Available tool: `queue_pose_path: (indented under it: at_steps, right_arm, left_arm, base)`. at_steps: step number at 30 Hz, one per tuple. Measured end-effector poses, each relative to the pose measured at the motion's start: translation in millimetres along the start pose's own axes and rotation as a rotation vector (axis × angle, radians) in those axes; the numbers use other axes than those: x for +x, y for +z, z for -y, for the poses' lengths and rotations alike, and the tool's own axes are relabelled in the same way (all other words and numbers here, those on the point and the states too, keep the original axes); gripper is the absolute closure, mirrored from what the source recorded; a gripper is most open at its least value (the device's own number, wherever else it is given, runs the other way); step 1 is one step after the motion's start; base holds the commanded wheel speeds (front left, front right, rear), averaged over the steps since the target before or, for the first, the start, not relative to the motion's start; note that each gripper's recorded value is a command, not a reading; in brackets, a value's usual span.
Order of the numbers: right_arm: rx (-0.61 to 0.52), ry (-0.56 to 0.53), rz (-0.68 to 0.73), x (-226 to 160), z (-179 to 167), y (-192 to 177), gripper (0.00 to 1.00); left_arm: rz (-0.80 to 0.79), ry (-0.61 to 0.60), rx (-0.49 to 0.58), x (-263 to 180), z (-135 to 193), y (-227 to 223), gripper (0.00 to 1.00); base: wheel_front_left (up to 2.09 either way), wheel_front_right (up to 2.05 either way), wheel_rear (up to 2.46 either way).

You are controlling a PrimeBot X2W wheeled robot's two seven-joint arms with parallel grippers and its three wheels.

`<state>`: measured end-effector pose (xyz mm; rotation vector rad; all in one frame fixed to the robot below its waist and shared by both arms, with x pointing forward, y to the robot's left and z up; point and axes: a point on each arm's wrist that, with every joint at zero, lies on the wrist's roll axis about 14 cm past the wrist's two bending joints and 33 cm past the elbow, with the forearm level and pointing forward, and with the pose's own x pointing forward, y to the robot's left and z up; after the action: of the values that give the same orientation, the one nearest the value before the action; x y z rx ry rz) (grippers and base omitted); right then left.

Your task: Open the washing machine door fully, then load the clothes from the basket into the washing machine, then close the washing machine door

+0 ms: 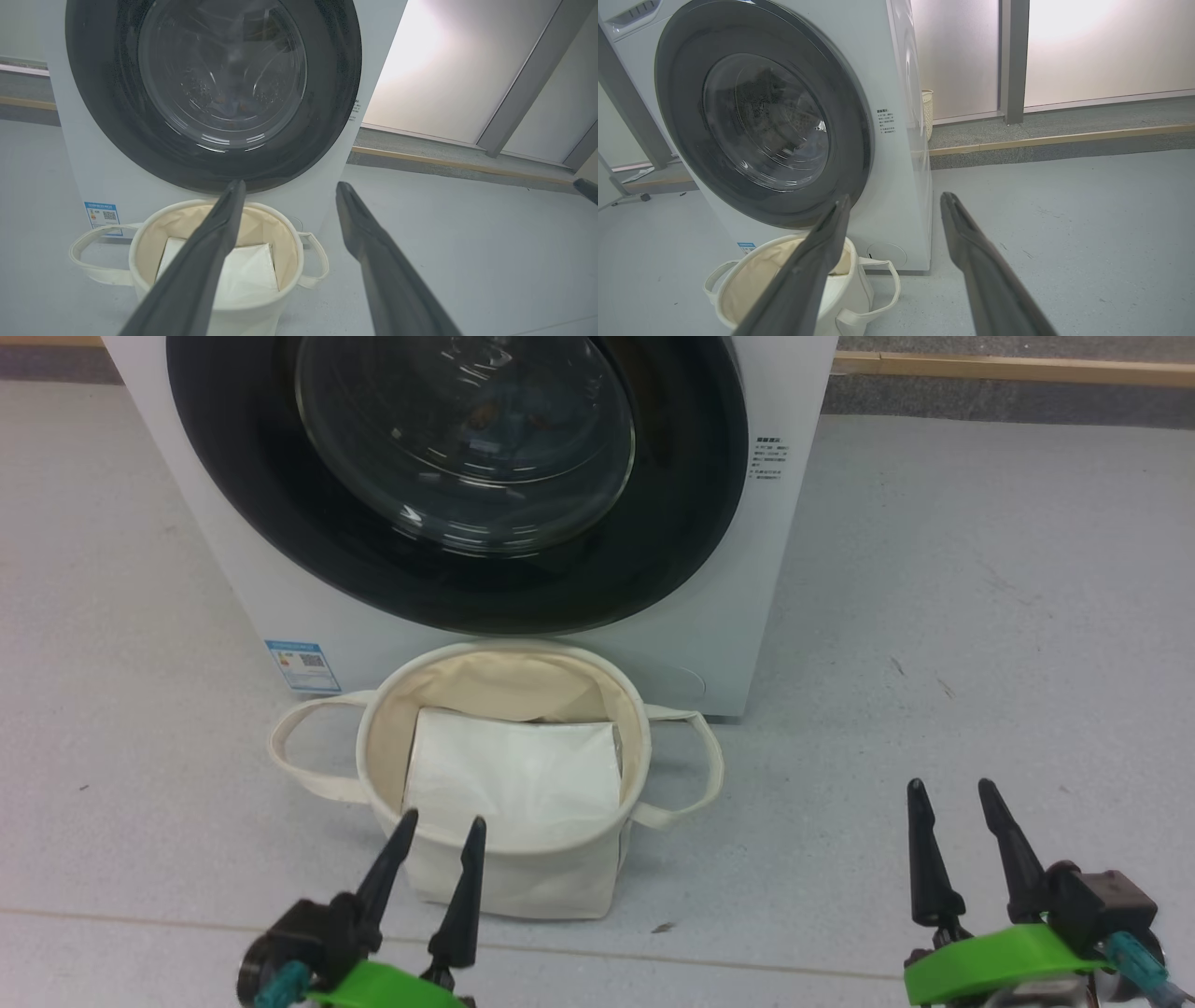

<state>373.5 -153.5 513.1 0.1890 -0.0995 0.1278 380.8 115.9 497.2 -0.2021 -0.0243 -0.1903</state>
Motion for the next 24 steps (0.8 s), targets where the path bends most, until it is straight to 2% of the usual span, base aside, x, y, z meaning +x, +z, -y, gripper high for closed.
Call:
queue_pose_path:
  at_steps: [4,24]
  right_arm:
    - [-0.006,0.015,0.014,-0.6,-5.0,4.8,0.0]
    - [-0.018,-0.02,0.018,-7.8,6.2,7.2,0.0]
  left_arm:
    - [-0.057,0.03,-0.019,-9.3,-5.8,-18.0,0.0]
    - [-0.088,0.058,-0.021,-16.5,-10.5,-27.0,0.0]
  base:
    - [0.0,0.0,0.0]
    - [0.0,0.0,0.0]
